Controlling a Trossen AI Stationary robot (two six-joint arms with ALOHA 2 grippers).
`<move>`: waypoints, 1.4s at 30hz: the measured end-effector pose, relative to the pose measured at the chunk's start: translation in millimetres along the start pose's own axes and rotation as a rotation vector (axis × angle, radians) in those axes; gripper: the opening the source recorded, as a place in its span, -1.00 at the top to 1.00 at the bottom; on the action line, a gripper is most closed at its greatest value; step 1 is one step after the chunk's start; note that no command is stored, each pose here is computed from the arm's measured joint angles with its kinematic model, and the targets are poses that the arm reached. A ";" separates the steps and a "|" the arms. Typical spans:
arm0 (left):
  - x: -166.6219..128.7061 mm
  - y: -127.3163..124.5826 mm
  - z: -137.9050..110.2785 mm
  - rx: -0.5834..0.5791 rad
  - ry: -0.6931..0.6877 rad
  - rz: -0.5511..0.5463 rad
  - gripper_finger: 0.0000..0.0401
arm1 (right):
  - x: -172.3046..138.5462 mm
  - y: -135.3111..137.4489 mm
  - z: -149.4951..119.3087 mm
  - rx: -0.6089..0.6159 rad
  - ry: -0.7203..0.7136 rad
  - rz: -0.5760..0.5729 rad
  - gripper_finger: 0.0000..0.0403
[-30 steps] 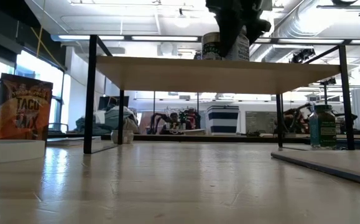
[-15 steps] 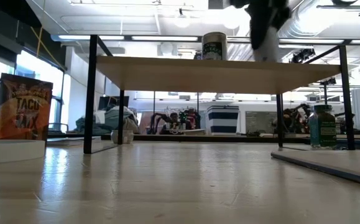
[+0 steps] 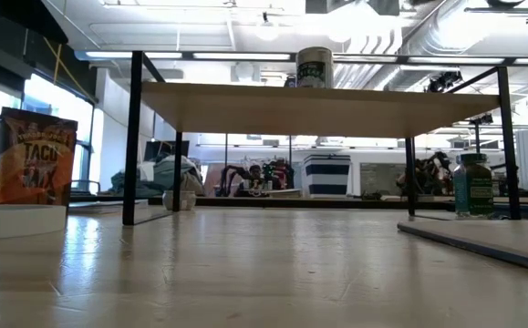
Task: Shelf spices
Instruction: Remove the white seasoning bottle from the shelf
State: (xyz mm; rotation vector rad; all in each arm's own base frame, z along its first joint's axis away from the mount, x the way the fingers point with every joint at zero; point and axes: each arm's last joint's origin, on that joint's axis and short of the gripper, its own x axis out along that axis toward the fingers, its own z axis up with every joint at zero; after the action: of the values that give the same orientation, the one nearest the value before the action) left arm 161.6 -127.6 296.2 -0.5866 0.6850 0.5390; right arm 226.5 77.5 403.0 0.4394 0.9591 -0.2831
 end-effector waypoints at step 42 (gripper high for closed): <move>5.8 2.7 4.7 -0.003 0.076 0.029 -0.53 | 134.8 -18.6 -217.4 0.385 0.199 -0.324 0.07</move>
State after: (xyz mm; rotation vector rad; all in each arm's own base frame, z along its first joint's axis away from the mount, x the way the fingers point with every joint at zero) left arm 165.6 -121.1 294.1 -0.6030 0.7662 0.5470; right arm 135.2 160.2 177.9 0.6733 1.1754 -0.7357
